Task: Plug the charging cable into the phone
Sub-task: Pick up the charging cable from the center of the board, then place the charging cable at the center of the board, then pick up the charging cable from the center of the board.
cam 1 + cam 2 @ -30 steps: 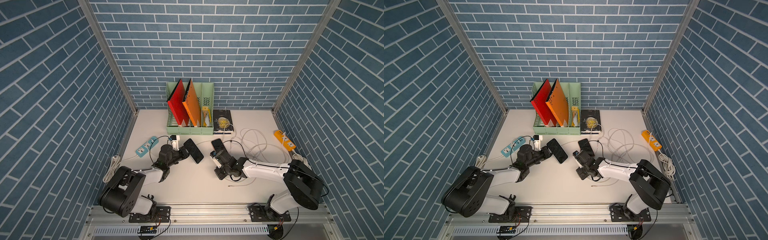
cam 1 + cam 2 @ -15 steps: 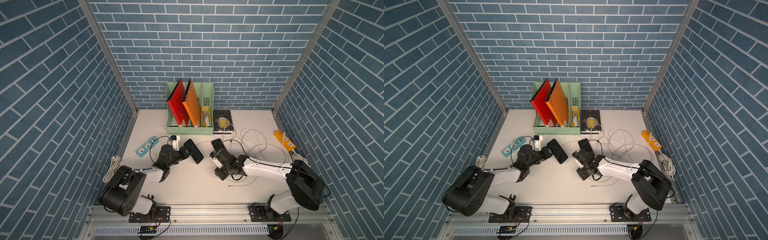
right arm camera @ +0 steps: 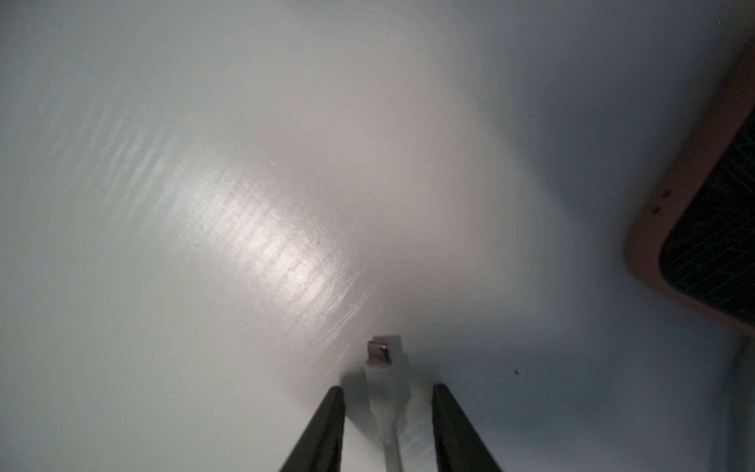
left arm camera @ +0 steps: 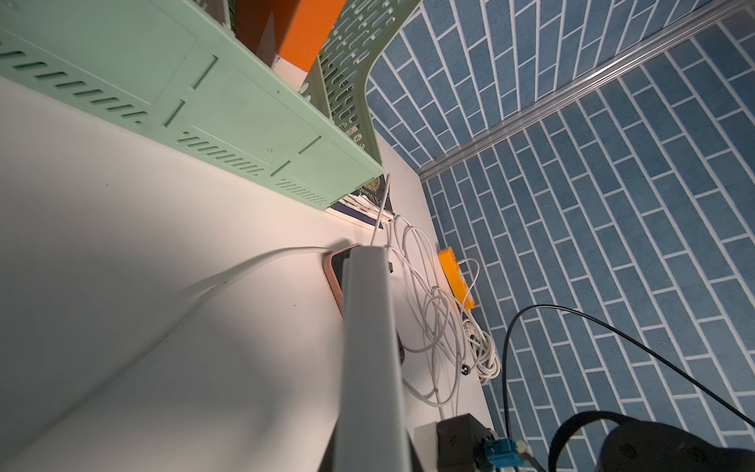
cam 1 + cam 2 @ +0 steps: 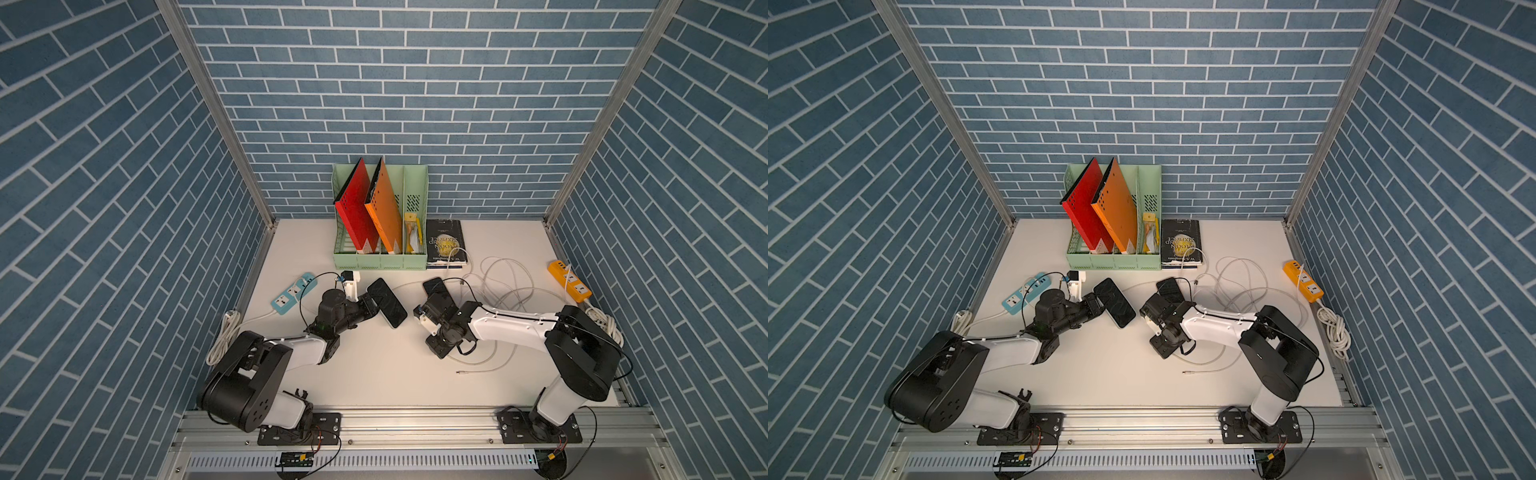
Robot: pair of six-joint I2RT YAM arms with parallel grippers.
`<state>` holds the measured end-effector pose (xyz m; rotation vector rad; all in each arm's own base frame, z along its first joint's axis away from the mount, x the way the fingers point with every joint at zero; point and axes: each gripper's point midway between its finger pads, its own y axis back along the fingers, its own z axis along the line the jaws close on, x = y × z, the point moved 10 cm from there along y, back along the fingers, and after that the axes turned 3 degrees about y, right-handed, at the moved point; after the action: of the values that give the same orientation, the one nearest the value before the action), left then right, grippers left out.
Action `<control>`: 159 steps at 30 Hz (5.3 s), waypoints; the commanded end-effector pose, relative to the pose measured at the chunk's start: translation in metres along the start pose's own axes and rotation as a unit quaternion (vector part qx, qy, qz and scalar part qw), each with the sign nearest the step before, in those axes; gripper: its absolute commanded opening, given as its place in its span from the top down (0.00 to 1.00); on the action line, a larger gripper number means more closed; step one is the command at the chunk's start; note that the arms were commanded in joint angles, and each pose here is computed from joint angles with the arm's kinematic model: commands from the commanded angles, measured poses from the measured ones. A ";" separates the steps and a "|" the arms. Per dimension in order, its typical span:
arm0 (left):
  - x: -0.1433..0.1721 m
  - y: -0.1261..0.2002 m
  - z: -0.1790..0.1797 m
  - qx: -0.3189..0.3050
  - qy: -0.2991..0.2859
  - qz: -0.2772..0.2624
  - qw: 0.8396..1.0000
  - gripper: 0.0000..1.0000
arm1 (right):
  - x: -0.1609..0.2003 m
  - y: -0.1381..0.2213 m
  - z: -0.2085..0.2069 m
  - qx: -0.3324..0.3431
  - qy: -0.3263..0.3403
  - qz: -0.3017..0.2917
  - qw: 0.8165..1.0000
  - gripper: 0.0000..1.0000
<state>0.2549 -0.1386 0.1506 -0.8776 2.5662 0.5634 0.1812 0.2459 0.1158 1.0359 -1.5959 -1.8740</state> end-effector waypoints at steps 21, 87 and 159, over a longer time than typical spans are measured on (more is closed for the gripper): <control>-0.009 -0.002 -0.012 0.030 -0.021 -0.012 0.999 1.00 | 0.011 -0.018 -0.005 0.034 0.011 0.056 0.998 0.89; -0.017 0.038 -0.005 -0.112 -0.058 -0.151 0.980 1.00 | -0.054 -0.022 0.024 -0.064 0.065 -0.092 0.992 0.77; -0.016 0.031 -0.003 -0.108 -0.062 -0.128 0.984 1.00 | -0.066 0.009 0.033 0.087 0.058 -0.125 0.987 1.00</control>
<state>0.2388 -0.1048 0.1506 -1.1899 2.3037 0.9165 0.1892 0.3179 0.1154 1.3316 -1.6676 -1.6967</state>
